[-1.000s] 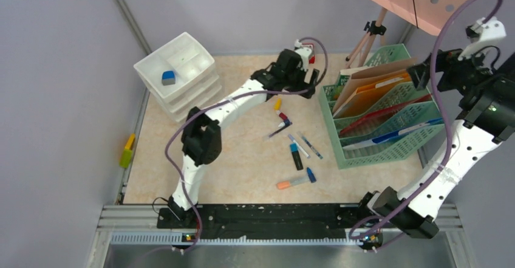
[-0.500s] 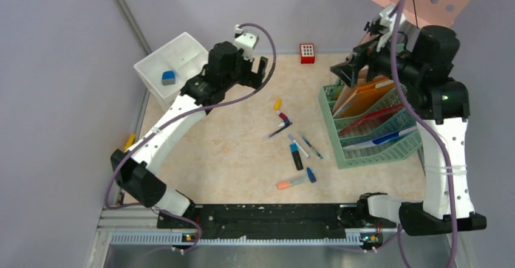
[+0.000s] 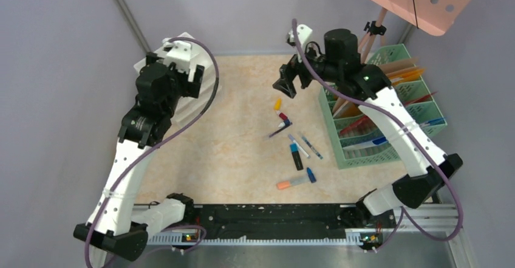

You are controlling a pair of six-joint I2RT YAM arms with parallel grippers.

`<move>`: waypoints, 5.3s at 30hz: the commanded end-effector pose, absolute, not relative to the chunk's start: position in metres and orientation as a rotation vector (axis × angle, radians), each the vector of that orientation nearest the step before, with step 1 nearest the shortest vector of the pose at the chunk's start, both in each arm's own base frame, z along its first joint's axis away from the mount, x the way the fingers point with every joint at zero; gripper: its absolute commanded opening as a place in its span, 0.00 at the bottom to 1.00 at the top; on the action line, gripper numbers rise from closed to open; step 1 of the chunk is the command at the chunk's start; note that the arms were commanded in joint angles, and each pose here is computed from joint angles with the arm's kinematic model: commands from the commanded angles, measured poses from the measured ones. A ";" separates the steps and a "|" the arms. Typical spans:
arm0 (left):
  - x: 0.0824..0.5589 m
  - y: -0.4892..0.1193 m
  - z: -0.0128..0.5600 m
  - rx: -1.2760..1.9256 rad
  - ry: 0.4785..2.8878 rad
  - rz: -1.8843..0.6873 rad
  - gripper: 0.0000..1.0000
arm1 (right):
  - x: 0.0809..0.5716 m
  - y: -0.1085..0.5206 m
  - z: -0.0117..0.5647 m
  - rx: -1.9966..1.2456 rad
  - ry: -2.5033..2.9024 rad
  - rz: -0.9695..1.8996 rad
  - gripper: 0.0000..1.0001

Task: Organize the desk
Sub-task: Move the storage box to the center of the board.

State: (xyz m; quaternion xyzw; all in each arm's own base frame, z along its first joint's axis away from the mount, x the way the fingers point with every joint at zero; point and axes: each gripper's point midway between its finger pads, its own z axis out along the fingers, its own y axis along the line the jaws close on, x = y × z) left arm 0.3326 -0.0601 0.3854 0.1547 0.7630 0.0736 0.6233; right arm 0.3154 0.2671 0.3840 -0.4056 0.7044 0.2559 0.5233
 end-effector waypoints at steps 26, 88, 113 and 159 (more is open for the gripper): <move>0.380 0.128 0.345 -0.617 1.778 0.164 0.98 | 0.301 0.318 0.334 -1.012 1.650 0.795 0.95; 0.411 0.101 0.257 -0.484 2.133 -0.002 0.41 | 0.300 0.308 0.307 -1.013 1.691 0.750 0.96; 0.391 0.050 0.253 -0.387 2.269 -0.300 0.12 | 0.306 0.329 0.284 -1.043 1.724 0.844 0.95; 0.394 0.012 0.238 0.031 2.423 -0.291 0.00 | 0.310 0.437 0.210 -1.298 1.587 1.015 0.85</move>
